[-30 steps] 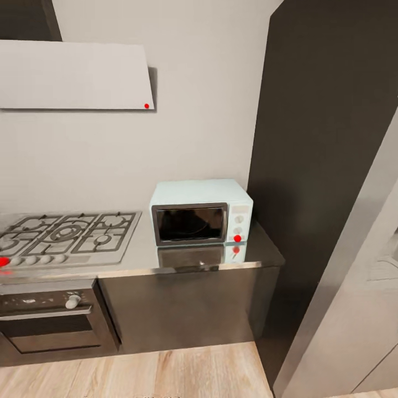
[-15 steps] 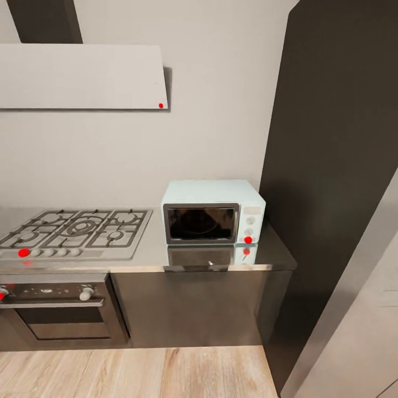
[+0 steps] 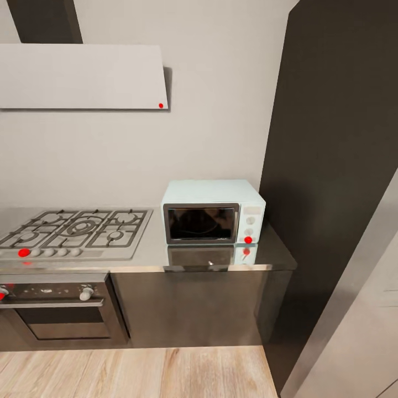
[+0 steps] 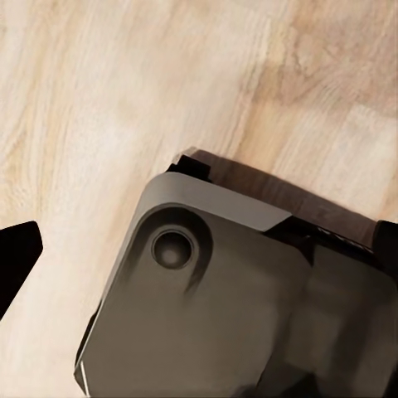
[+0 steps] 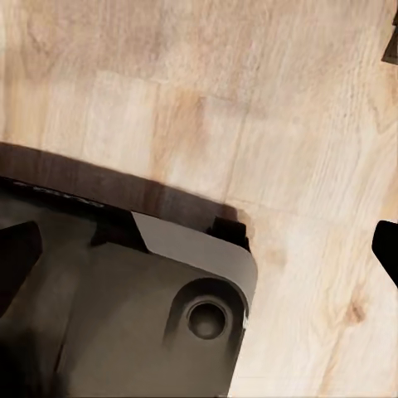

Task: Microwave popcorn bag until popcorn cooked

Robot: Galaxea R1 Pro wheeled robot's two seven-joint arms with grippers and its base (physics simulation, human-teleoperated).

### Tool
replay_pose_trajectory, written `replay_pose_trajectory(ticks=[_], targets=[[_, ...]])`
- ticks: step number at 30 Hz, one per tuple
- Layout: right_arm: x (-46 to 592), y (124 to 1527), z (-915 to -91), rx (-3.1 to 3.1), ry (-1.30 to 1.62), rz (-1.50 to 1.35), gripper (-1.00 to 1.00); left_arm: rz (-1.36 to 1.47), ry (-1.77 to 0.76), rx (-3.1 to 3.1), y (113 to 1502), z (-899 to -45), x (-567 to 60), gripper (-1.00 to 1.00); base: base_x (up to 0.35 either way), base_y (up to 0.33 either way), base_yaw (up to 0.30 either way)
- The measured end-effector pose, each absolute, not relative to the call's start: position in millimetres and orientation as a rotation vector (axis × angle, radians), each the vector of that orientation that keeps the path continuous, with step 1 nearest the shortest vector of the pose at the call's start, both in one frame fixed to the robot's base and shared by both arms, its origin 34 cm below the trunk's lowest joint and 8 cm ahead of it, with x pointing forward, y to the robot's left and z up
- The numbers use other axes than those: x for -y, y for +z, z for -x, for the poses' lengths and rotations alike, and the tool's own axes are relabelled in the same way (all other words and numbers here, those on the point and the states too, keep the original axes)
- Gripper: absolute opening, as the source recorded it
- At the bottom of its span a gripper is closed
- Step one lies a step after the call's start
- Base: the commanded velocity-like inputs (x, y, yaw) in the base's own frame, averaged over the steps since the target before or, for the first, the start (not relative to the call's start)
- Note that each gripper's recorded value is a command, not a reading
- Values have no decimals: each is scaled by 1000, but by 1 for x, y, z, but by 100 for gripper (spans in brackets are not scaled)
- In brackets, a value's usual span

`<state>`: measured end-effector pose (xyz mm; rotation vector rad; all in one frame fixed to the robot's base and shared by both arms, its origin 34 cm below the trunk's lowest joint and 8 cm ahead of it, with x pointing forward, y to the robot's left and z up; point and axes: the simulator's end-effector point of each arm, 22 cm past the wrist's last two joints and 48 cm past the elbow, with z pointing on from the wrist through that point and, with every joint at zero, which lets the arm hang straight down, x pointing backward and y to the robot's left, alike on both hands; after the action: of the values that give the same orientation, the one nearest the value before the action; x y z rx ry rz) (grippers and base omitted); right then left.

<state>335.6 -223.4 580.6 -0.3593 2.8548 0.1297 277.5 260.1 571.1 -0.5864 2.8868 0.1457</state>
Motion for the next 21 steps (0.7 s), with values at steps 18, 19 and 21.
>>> replay_pose_trajectory(ticks=[18,19,21], targets=[[274,906,-648,-2438,-20,2,100,585,133,-2887,571,-278,-254,100,0,0,0],[271,926,-658,-2421,-11,-12,100,585,133,-2886,571,-278,-254,100,0,0,0],[265,974,-685,-2379,24,-48,100,583,133,-2886,571,-279,-254,100,0,0,0]])
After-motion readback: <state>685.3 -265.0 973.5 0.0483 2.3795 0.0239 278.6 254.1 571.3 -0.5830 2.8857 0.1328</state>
